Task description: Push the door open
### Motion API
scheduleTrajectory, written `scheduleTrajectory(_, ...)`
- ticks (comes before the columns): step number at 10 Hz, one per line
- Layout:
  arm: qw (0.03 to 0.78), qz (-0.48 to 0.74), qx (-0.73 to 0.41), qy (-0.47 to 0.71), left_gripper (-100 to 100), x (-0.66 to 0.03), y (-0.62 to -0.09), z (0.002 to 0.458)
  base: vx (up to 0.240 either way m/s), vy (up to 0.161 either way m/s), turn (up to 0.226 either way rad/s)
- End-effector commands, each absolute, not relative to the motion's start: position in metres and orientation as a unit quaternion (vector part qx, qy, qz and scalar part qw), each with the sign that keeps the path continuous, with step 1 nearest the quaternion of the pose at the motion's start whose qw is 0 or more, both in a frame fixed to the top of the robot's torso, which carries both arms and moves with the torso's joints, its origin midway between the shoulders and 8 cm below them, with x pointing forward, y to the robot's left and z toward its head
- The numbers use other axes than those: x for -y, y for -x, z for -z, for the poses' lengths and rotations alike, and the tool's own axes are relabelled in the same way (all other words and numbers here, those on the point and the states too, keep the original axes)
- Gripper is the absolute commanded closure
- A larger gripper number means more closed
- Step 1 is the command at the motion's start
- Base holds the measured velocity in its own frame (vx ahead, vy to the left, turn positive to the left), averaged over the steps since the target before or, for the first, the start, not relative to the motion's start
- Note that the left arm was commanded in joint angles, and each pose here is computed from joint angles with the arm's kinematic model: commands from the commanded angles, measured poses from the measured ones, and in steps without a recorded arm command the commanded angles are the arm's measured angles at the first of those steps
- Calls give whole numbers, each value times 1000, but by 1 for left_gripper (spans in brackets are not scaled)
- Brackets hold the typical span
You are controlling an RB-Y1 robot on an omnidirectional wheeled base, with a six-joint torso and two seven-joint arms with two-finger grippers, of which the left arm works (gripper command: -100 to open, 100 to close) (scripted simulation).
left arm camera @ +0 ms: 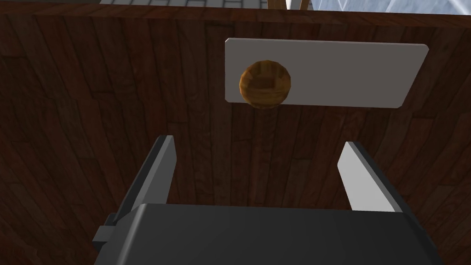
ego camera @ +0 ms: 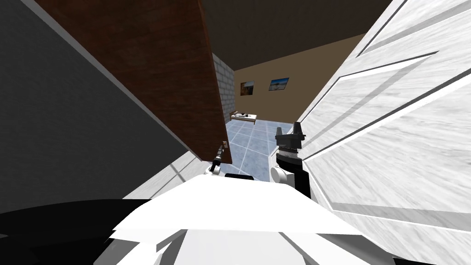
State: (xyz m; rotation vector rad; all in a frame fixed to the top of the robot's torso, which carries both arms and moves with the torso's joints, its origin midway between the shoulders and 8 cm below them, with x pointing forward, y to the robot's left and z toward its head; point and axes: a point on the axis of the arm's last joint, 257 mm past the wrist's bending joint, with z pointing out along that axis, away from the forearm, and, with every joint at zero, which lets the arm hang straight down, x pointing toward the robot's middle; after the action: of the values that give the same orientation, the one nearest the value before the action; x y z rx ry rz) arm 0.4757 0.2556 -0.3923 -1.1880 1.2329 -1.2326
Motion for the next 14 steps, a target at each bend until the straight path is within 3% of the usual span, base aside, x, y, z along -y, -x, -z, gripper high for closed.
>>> scheduleTrajectory(1,496,508,-507,490,-100,-257,-475,392,231,-7,-33)
scheduleTrajectory(5,498,507,-504,491,-100,-258,-473,392,192,-18,-13)
scheduleTrajectory(6,498,507,-504,491,100,-258,-473,392,-15,0,-10)
scheduleTrajectory(11,498,507,-504,491,100,-258,-473,392,-14,3,-3)
scheduleTrajectory(14,506,496,-497,501,100,-273,-472,394,150,-55,45)
